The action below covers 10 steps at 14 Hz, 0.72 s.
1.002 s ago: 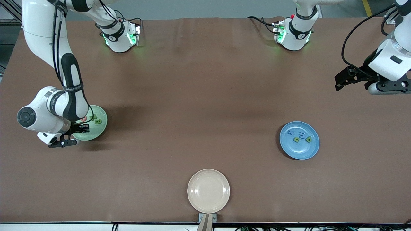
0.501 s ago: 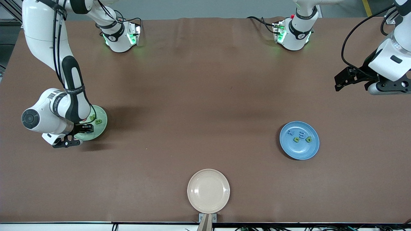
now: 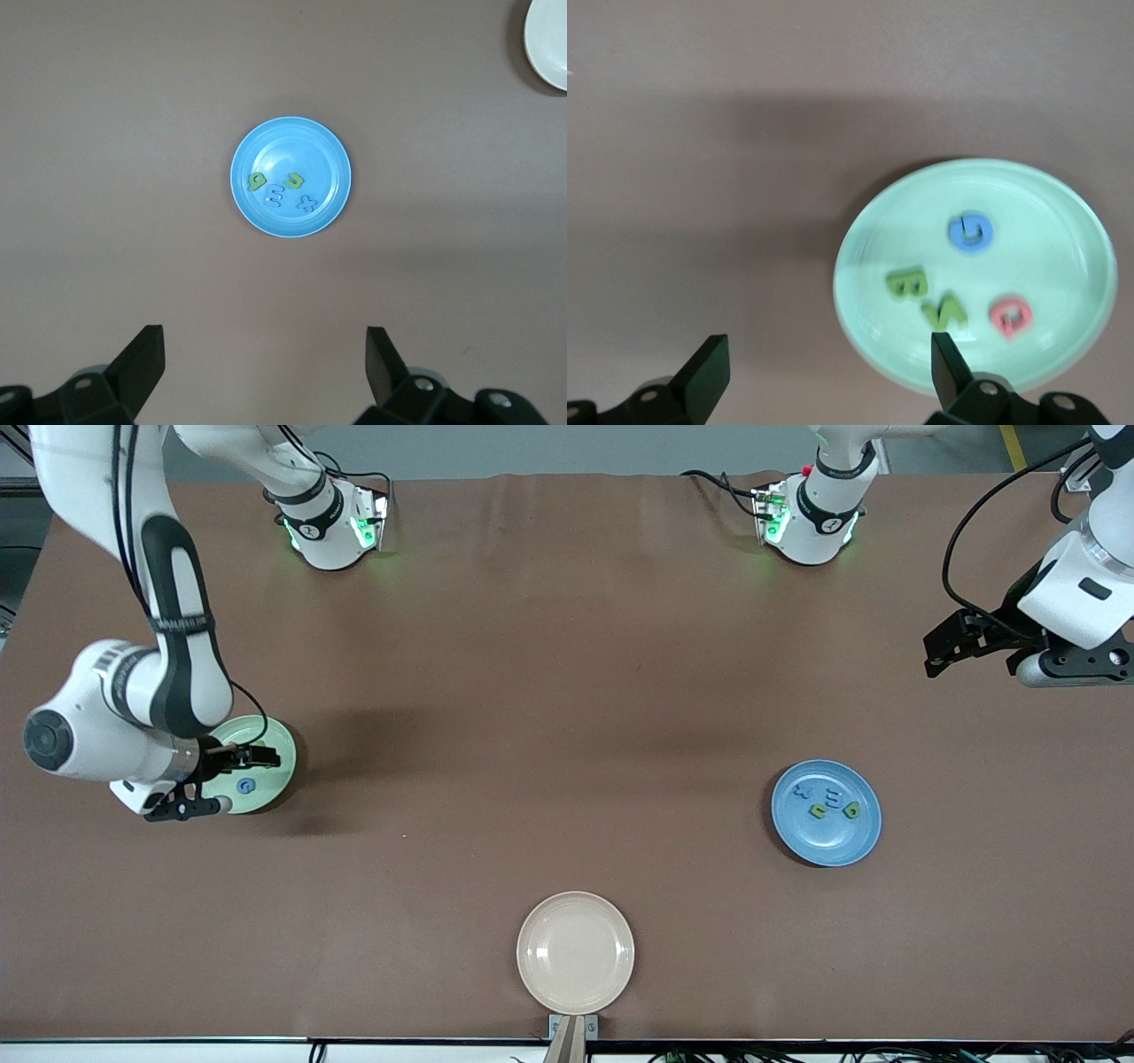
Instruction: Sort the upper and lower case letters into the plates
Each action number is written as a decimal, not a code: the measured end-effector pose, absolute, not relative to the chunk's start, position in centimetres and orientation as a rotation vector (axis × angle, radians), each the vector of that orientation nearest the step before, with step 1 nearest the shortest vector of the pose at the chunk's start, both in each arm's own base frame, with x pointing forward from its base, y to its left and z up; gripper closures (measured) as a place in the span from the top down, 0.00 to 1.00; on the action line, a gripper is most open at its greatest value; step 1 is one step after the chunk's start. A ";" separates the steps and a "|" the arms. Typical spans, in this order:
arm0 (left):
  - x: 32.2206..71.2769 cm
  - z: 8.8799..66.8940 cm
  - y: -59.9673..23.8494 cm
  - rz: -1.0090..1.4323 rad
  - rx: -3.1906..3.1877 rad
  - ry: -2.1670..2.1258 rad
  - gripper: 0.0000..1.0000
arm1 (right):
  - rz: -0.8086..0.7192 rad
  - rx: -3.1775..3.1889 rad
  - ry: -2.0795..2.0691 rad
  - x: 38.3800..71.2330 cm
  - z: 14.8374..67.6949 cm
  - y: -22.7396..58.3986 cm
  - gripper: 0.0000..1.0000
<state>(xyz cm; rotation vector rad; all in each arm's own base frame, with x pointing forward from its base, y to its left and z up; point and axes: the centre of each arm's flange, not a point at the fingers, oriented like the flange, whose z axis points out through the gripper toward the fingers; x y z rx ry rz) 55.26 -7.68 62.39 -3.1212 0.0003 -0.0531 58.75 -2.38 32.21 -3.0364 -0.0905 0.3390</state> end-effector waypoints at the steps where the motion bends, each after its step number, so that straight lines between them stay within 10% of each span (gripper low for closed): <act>1: 55.3 62.4 -7.7 -0.054 -3.121 0.000 1.00 | 0.342 -3.060 -0.058 58.2 35.0 -1.3 1.00; 10: 55.3 62.5 -7.7 -0.056 -3.122 -0.001 1.00 | 0.241 -3.069 -0.053 54.3 58.0 0.2 1.00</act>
